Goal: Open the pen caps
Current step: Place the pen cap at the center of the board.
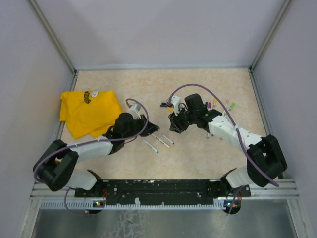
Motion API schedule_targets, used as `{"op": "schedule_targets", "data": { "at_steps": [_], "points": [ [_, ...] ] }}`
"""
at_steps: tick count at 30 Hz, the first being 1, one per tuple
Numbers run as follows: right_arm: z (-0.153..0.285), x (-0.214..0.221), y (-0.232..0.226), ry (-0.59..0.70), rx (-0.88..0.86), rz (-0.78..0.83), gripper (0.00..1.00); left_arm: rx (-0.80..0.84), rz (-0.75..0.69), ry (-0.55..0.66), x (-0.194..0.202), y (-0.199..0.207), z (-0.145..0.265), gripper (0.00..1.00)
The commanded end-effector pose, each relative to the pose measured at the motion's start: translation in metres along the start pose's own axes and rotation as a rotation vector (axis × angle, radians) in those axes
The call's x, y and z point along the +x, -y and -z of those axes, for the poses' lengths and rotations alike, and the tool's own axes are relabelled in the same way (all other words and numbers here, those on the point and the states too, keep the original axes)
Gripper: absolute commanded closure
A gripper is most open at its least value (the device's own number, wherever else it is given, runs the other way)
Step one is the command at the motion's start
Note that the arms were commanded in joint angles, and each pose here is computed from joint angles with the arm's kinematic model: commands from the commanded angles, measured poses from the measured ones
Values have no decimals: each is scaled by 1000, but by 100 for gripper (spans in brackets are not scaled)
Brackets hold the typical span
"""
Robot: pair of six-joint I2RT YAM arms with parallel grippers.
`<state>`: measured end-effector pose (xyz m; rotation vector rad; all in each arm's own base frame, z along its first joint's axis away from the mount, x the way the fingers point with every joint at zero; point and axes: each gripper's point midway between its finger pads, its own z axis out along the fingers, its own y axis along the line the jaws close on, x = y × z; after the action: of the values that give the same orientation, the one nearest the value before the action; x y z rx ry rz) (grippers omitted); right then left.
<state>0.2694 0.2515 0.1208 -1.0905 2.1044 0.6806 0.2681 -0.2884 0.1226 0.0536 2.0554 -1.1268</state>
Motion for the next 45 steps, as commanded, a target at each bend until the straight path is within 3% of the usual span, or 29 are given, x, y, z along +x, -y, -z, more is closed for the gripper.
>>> {"op": "schedule_targets", "data": {
  "at_steps": [1,11,21,33,37,40,45],
  "points": [
    [19,-27,0,91,-7,56,61,-131,-26,-31,3,-16,-17,100],
    [21,-27,4,92,3,55,60,-300,-36,-148,15,-37,-47,100],
    [22,-26,7,92,13,46,60,-577,-89,-138,-3,-79,-59,100],
    [25,-27,11,103,24,38,60,-732,-124,-169,-10,-106,-73,96],
    [26,-28,13,106,28,37,60,-754,-127,-166,-11,-111,-72,93],
    [27,-27,13,105,29,34,60,-770,-124,-164,-12,-116,-69,82],
    [27,-27,15,106,32,32,60,-774,-111,-178,-9,-120,-66,79]
  ]
}}
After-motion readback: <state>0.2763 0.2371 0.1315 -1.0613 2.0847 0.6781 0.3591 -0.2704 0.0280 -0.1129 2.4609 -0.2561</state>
